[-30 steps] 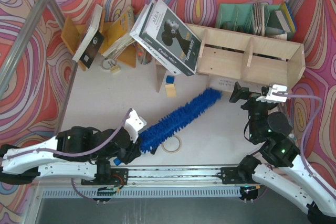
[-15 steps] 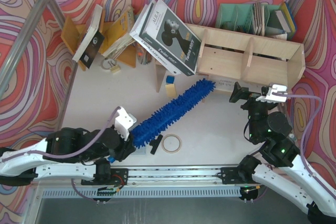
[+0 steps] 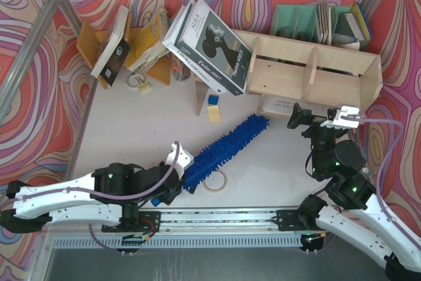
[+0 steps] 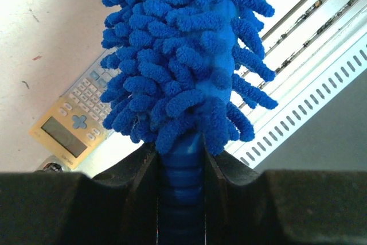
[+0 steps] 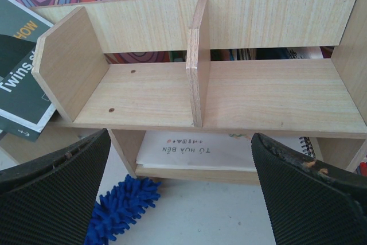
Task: Dust the bookshelf with a duster
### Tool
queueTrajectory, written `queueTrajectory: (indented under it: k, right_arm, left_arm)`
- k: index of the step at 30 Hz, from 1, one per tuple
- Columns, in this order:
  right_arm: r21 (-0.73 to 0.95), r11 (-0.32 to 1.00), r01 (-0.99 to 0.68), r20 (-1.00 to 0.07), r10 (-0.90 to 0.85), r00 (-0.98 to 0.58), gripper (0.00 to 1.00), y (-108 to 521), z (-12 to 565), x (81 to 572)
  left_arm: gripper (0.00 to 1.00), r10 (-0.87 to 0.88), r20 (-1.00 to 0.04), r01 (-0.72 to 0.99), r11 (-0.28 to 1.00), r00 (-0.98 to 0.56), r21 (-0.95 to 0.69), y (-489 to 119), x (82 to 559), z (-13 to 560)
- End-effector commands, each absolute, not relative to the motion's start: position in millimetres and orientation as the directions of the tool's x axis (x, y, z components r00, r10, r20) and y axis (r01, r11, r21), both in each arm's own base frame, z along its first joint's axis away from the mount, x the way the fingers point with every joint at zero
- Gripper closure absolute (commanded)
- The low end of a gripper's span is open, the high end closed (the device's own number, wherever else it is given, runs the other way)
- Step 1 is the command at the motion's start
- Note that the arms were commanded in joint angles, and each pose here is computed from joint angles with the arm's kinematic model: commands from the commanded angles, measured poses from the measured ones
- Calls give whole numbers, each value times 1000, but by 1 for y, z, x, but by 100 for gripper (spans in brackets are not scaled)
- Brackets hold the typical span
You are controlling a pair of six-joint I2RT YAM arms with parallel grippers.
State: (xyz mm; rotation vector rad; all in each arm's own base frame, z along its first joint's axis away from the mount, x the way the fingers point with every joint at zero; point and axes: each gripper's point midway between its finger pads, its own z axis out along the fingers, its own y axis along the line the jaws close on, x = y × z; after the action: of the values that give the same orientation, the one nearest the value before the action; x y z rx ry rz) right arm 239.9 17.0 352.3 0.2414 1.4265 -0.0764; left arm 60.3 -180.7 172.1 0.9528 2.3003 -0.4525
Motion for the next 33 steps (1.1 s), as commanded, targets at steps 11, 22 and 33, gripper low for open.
queueTrajectory:
  k: [11, 22, 33]
  right_arm:
    - [146, 970, 196, -980, 114, 163, 1, 15, 356, 238]
    - [156, 968, 196, -977, 123, 172, 1, 13, 358, 235]
    - [161, 967, 199, -974, 124, 188, 1, 8, 361, 230]
  left_arm:
    - [100, 520, -648, 753, 645, -557, -130, -230, 63, 167]
    - [100, 350, -720, 647, 741, -599, -178, -299, 89, 172]
    - [100, 213, -772, 481, 867, -599, -134, -295, 114, 134]
